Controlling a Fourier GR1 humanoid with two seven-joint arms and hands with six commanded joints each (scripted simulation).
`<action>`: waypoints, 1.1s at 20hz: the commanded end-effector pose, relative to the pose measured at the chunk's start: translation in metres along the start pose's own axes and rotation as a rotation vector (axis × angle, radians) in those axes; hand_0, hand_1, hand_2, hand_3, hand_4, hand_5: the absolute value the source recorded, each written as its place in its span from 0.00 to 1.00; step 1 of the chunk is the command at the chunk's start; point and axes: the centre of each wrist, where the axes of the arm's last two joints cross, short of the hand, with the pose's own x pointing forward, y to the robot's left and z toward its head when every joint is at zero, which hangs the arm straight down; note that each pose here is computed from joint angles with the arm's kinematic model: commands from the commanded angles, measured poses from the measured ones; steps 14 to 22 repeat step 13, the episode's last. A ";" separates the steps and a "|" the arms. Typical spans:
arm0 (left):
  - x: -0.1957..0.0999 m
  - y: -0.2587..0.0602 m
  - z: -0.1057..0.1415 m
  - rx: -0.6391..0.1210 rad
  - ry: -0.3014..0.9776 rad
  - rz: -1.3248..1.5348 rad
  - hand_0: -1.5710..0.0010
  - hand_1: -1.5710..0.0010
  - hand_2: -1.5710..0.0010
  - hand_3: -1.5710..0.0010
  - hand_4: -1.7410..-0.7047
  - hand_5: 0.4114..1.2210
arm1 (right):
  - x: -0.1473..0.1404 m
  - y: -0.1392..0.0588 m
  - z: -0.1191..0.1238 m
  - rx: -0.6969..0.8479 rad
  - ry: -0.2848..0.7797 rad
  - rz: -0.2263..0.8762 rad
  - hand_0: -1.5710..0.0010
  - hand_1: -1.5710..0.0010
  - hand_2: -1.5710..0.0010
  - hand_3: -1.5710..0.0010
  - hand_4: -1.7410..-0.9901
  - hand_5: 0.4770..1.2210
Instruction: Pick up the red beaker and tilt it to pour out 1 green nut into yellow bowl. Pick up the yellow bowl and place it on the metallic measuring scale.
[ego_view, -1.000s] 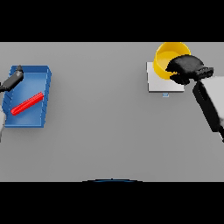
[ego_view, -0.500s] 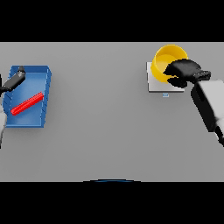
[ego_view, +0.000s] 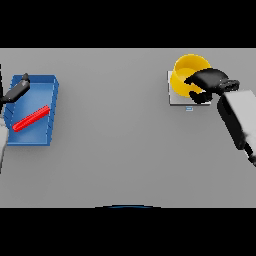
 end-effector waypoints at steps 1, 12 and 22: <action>-0.002 0.000 -0.001 0.003 0.009 -0.002 1.00 1.00 1.00 1.00 0.98 0.31 | 0.003 -0.001 -0.002 -0.003 -0.015 0.013 0.79 0.82 0.76 0.68 0.24 0.58; -0.001 0.000 -0.002 0.002 0.013 -0.009 1.00 1.00 1.00 1.00 0.98 0.31 | -0.003 0.002 -0.002 0.006 0.008 -0.016 0.98 0.98 0.98 0.89 0.33 0.37; 0.000 -0.001 -0.001 -0.003 -0.001 -0.005 1.00 1.00 1.00 1.00 0.98 0.31 | -0.004 0.006 -0.002 0.011 0.006 -0.025 0.99 0.99 0.98 0.91 0.35 0.35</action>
